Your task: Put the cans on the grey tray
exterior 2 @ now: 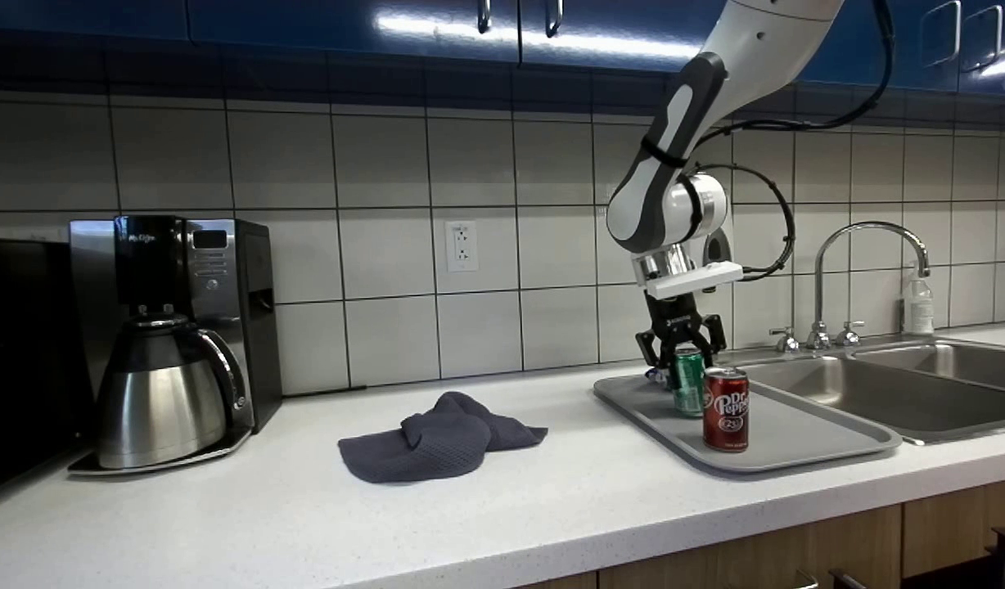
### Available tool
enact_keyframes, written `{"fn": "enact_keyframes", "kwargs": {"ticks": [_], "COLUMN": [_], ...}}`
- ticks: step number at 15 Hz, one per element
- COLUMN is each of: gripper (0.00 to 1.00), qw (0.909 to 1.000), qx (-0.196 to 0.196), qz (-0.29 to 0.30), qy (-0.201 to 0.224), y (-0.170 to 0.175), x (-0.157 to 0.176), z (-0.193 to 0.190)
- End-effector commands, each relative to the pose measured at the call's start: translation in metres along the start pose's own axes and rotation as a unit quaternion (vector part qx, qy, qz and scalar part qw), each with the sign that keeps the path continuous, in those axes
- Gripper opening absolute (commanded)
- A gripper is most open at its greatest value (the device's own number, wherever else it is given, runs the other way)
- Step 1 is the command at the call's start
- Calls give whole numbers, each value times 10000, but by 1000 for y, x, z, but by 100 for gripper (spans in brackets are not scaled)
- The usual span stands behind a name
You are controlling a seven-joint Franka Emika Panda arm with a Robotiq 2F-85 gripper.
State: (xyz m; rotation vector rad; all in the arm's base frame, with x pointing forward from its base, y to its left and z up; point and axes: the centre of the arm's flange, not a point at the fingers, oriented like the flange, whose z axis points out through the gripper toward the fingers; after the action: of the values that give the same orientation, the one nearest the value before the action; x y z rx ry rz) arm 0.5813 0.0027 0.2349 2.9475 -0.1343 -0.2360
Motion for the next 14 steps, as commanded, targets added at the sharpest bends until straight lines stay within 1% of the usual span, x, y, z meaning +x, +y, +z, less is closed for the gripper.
{"fn": "enact_keyframes", "kwargs": {"ticks": [1,2,3,7,12,14], "gripper": [91,97,100,100,100,100], "qw": [9998,9998,9997,9990,9974,9968], "qx": [49,58,75,81,182,225], "qz": [-176,-203,-245,-393,-510,-504], "qy": [54,60,45,172,482,579], "y": [9,9,9,12,24,30], "x": [-11,-12,-13,-19,-20,-27], "z": [-11,-13,-16,-36,-78,-92]}}
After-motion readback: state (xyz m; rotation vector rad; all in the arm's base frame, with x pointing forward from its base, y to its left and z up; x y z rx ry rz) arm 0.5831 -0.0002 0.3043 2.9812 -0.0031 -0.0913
